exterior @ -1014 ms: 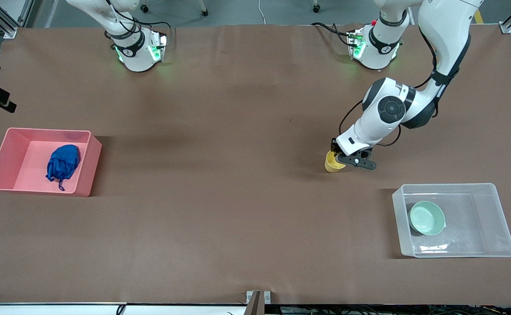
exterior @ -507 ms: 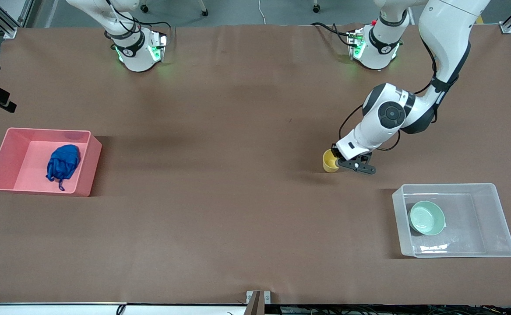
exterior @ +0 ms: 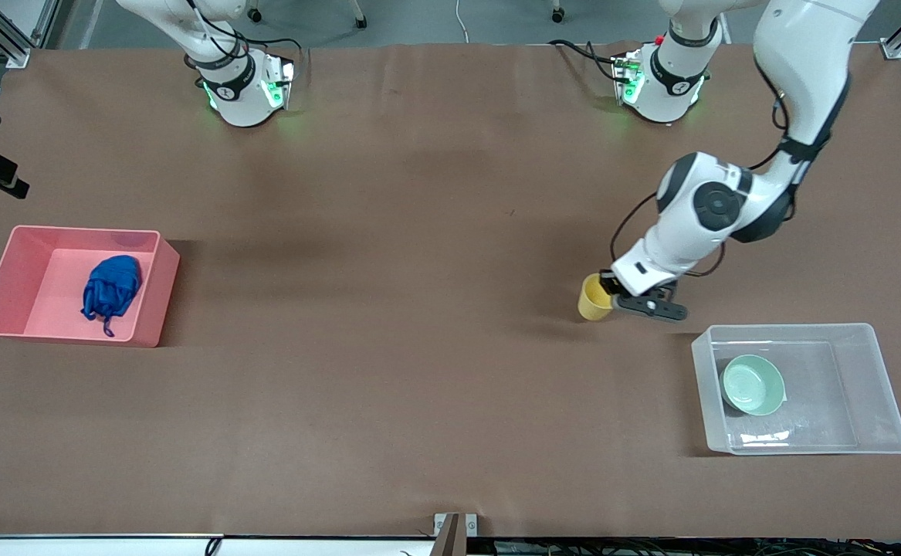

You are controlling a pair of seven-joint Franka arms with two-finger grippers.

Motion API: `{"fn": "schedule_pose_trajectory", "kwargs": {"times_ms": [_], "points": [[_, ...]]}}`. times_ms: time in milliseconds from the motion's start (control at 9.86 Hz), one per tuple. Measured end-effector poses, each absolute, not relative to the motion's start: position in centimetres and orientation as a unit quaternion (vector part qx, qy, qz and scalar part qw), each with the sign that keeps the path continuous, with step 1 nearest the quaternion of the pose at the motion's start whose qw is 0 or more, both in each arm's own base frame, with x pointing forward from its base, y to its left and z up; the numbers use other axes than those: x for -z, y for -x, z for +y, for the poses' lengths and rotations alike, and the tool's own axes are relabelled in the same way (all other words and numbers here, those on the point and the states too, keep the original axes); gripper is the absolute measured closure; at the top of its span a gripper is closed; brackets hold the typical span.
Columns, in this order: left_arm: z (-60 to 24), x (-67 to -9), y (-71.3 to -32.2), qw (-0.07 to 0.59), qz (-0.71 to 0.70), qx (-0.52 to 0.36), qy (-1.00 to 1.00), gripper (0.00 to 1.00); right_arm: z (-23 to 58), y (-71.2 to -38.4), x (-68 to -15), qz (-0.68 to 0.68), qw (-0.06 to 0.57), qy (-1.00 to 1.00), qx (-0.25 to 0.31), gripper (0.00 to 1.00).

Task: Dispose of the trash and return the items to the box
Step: 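Carry the yellow cup with the left gripper over the clear bin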

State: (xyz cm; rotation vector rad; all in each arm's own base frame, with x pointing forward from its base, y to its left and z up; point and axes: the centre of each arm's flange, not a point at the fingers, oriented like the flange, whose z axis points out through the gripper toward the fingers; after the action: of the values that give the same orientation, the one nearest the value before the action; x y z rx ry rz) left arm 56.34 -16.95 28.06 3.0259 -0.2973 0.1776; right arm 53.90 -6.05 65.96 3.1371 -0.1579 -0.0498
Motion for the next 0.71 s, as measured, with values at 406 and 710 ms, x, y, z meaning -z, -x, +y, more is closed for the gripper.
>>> {"fn": "schedule_pose_trajectory", "kwargs": {"times_ms": [406, 710], "points": [[-8.8, -39.1, -64.3, 0.018, -0.118, -0.046, -0.992, 0.97, -6.1, -53.9, -66.0, -0.051, 0.000, -0.999, 0.016, 0.00], [2.9, -39.6, -69.4, 0.028, -0.140, -0.061, -0.988, 0.97, -6.1, -53.9, -66.0, -0.051, 0.000, -0.999, 0.016, 0.00]]}}
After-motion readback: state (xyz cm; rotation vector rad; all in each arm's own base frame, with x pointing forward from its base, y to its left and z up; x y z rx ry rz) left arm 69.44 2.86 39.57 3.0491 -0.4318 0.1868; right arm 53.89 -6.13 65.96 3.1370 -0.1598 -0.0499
